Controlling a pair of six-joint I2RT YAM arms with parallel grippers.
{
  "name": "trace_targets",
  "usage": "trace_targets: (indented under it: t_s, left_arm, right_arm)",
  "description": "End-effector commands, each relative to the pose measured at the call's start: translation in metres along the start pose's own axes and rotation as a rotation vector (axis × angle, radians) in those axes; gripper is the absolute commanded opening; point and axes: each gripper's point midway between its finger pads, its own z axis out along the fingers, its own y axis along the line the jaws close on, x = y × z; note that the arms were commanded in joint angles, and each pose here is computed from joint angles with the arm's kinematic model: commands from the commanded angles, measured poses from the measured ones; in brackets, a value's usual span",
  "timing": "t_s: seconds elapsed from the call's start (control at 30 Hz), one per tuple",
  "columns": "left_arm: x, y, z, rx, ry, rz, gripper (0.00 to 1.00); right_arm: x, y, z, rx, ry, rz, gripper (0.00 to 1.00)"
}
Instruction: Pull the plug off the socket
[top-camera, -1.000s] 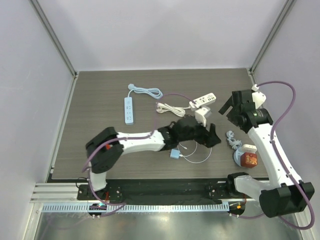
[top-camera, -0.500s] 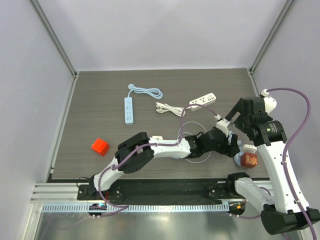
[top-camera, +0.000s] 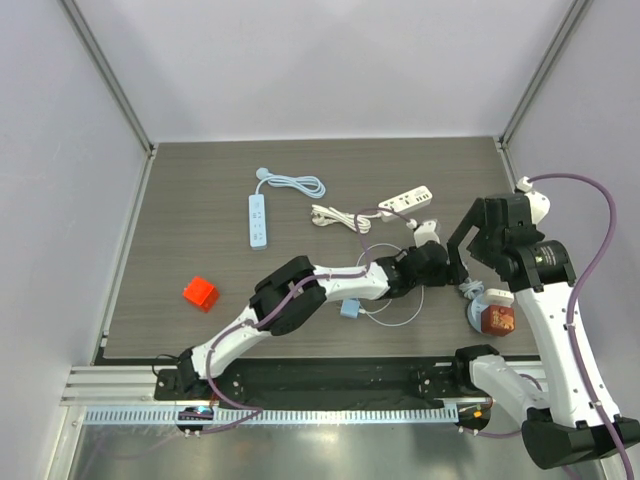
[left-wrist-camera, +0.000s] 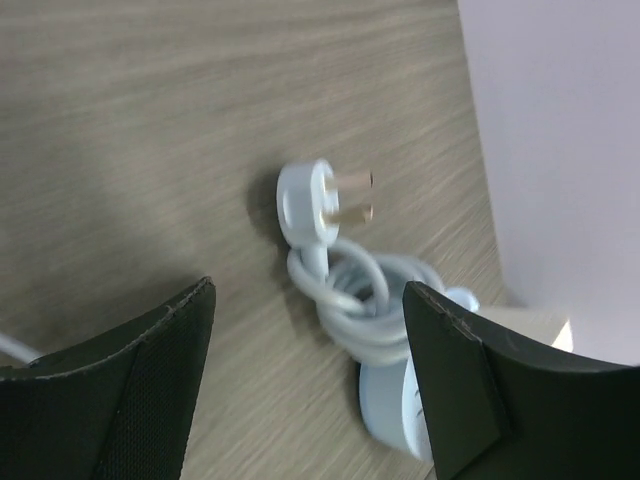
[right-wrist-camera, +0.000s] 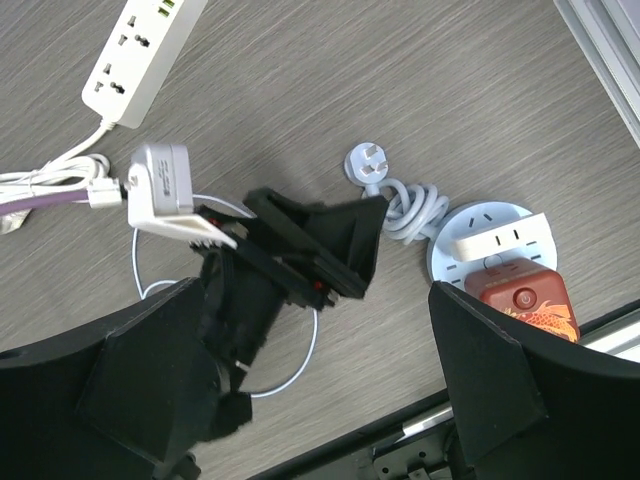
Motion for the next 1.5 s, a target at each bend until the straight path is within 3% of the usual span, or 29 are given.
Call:
trace_targets:
  t_s: [0.0,0.37,0.57,0.83,1.0,1.33,1.43,1.47]
  left_arm:
    - [-0.016,-0.010,0.010,0.043,-0.007,-0.088,0.76]
    - [0.032,-0.026,0.016,0.230,0.298,-0.181,0.68]
    - [0.043,-0.025,0.012,0.229,0.343,-0.198,0.66]
    - [0.024,-0.026,0.028,0.244,0.297,-0.203,0.29]
    - [0.014,-0.015,0.025,0.220,0.278,-0.192,0.00]
    - [-0.039,0.028,-0.019,0.107,0.210,-0.046,0.00]
    - [-0.046,0.019,-0.034,0.153,0.237,0.008,0.00]
    - [-0.045,0.017,-0.039,0.167,0.252,0.017,0.05]
  right_arm:
    - [-0.013,0.010,-0.007,-0.037,-0.023,-0.024,1.00]
    - [-0.020,0.019,0.000,-0.036,-0.006,-0.037,1.00]
    - [-0.023,0.024,0.002,-0.040,0.002,-0.050,1.00]
    - [-0.014,0.032,0.000,-0.093,0.046,-0.059,1.00]
    - [-0.008,0.032,0.000,-0.103,0.059,-0.051,1.00]
    - [-0.001,0.031,0.012,-0.079,0.075,-0.041,1.00]
    - [0.004,0.021,0.021,-0.021,0.075,-0.055,1.00]
    - [0.005,0.012,0.026,0.028,0.064,-0.062,1.00]
